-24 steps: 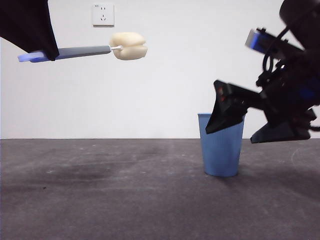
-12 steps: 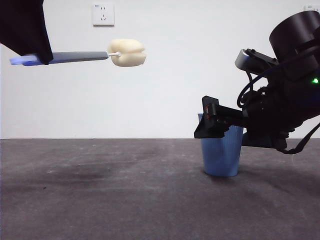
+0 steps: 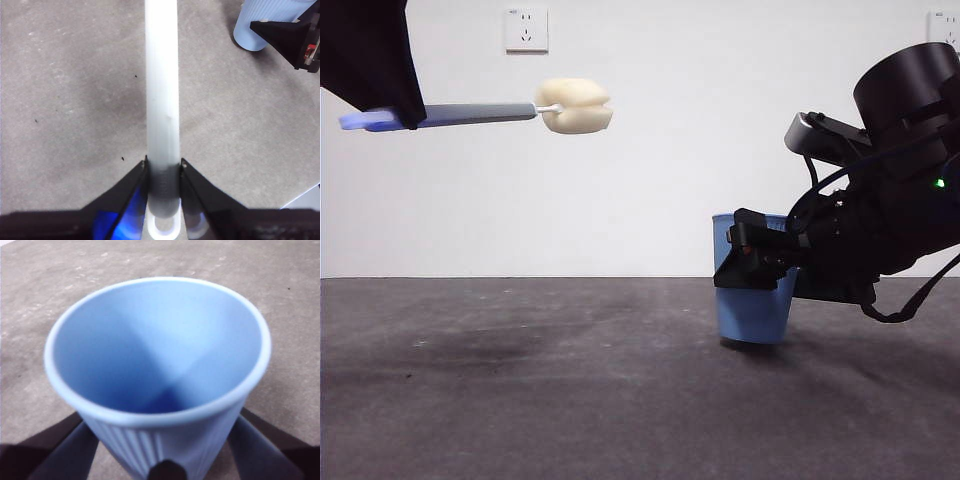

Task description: Pick up the cup brush,pick up the cup,insert the brush into the cup,clean the cup,put the cup brush back,put the cup back to the fixed position on the table

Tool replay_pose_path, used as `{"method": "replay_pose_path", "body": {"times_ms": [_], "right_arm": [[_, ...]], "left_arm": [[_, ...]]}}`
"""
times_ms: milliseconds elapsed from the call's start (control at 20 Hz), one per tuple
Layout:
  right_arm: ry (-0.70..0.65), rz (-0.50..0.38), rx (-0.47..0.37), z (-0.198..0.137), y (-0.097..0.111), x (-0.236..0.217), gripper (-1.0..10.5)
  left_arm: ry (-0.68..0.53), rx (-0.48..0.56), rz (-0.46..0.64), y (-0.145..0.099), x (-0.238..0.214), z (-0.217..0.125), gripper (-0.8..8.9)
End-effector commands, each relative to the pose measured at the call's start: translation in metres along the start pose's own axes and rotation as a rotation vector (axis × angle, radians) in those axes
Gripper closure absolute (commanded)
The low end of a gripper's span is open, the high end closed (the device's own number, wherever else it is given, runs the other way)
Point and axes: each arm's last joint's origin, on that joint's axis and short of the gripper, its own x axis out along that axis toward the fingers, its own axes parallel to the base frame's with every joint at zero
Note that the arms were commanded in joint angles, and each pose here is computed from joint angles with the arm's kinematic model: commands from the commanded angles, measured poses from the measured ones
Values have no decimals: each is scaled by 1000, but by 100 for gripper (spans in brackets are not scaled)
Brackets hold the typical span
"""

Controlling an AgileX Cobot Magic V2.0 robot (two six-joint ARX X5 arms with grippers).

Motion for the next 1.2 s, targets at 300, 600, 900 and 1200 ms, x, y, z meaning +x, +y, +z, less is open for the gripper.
{"method": "replay_pose_path", "body": {"times_ms": [300,600,900,1200], "right_arm": [[68,-40,-125,32,13,-34,959],[337,-120,-391,66,29,-72,959],[554,-147,-797,82,53,-85,959],[707,-124,-1166,67,72,-91,959]], "left_arm": [[45,193,3,0,-1,-4,822],[91,383,-7,1,-1,-8,822],[227,602,-110,1,-4,-22,822],[283,657,-233,-7,-6,-31,822]]}}
